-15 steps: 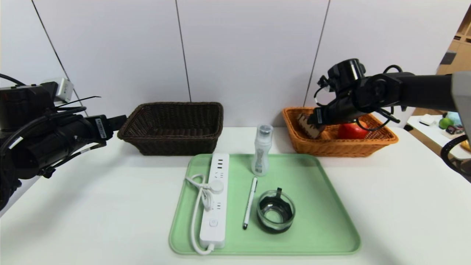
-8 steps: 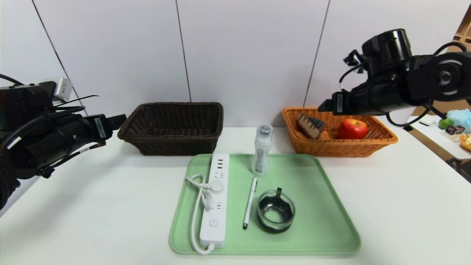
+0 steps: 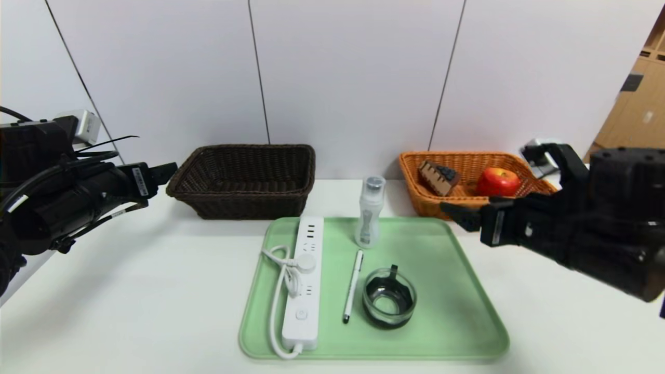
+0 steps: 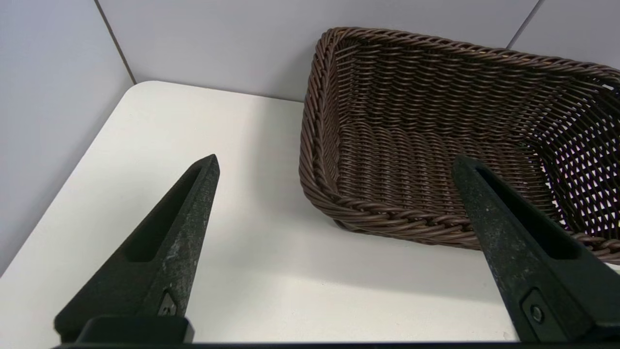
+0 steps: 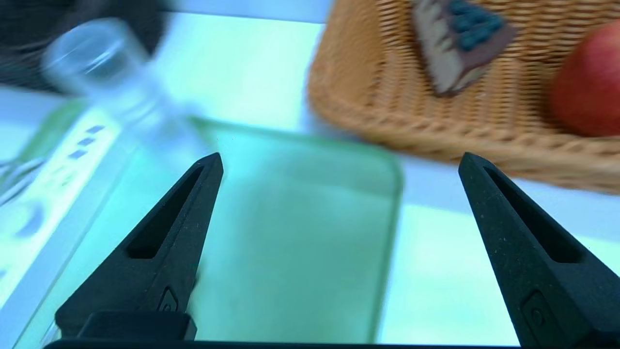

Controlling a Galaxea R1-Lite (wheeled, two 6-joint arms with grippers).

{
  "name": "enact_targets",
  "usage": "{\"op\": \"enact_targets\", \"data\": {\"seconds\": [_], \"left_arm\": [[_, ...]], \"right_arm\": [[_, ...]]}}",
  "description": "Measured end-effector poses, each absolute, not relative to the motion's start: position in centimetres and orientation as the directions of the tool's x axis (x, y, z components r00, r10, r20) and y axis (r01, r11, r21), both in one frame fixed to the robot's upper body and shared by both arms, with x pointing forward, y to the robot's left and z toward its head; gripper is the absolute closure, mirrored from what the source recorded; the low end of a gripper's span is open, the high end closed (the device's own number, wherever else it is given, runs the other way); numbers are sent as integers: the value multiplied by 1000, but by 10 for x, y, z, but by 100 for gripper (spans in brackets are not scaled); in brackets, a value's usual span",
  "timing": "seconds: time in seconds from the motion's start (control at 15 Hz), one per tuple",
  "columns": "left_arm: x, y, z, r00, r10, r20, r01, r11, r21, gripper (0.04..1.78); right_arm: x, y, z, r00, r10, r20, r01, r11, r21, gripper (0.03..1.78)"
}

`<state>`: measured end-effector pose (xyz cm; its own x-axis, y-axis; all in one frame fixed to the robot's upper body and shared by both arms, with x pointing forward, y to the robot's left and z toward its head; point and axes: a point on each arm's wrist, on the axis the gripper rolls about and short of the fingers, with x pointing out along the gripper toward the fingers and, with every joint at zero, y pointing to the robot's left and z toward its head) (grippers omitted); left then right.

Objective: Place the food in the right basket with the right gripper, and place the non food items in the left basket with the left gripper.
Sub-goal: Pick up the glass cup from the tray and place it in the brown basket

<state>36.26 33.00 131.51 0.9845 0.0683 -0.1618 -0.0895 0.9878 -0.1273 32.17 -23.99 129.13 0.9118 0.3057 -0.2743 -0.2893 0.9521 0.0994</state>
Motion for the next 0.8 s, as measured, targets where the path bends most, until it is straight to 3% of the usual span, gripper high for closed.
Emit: {"op": "enact_targets", "data": {"seconds": [0.33, 0.8], "left_arm": [[360, 330, 1310, 981, 70, -179, -93, 988, -125, 13], [351, 330, 1308, 980, 72, -185, -97, 987, -126, 13]], "right_arm": [[249, -262, 1238, 848, 503, -170, -486, 864, 130, 12], [245, -260, 1234, 836, 548, -19, -547, 836, 42, 12]]}}
